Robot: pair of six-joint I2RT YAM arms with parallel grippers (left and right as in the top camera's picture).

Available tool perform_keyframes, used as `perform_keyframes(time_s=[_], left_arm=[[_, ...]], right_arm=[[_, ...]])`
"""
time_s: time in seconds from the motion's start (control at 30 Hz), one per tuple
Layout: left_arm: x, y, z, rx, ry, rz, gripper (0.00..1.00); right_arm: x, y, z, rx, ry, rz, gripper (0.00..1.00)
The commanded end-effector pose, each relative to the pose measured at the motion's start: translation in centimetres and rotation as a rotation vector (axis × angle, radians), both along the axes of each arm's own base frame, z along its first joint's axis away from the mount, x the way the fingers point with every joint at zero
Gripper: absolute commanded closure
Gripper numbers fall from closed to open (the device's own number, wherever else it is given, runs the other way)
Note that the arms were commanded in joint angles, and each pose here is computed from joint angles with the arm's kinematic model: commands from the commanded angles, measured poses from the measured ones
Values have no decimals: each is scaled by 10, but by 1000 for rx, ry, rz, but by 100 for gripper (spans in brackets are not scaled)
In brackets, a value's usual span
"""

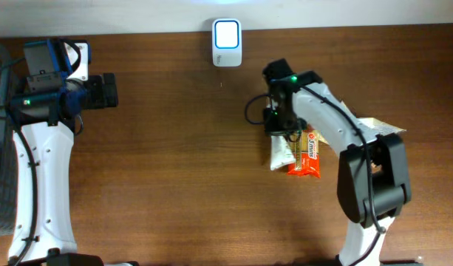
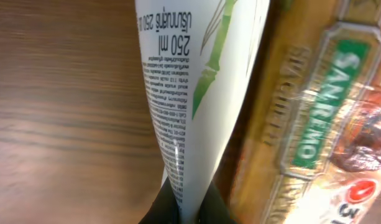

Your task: Scan the item barcode

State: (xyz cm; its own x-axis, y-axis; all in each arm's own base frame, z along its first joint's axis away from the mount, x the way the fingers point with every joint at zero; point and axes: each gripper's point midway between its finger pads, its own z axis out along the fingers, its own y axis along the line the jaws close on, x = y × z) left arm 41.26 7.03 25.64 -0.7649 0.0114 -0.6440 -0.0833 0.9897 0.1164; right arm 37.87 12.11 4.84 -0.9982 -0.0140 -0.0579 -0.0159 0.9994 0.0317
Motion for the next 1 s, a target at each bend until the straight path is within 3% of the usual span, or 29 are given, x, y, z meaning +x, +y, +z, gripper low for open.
perform_keyframes(time_s=[0.0,0.13,0.17,0.23,0.27,0.33,0.47,0.57,0.67,0.77,0.8,0.97], left_arm=[[0,3,0,-2,-1,14,1],[0,3,0,-2,-1,14,1],[0,3,0,-2,-1,14,1],[0,3,0,-2,-1,14,1],[0,3,0,-3,-1,14,1],[0,3,0,-2,-1,14,1],[0,3,0,-2,-1,14,1],[0,3,0,-2,-1,14,1],[0,3,0,-2,-1,14,1],[0,3,0,-2,-1,14,1],[0,3,0,-2,-1,14,0],[0,3,0,-2,-1,14,1]], right_arm=[[-2,-39,-4,-8,21,-110,96],[-3,-76,-7,-8,49,-204,96],[-3,-78,-7,2,53,-197,89],[-5,-74,-7,35,64,-148,52],[-6,-73,-6,41,67,-147,43],[-6,-73,-1,40,66,-141,40],[5,-72,57,55,-36,-109,34],[2,-67,142,95,-207,-89,34],[-24,-60,207,122,-356,-59,33],[-73,-51,267,154,-509,-2,14],[-94,-50,283,167,-549,15,1],[-153,-59,332,207,-732,32,1]])
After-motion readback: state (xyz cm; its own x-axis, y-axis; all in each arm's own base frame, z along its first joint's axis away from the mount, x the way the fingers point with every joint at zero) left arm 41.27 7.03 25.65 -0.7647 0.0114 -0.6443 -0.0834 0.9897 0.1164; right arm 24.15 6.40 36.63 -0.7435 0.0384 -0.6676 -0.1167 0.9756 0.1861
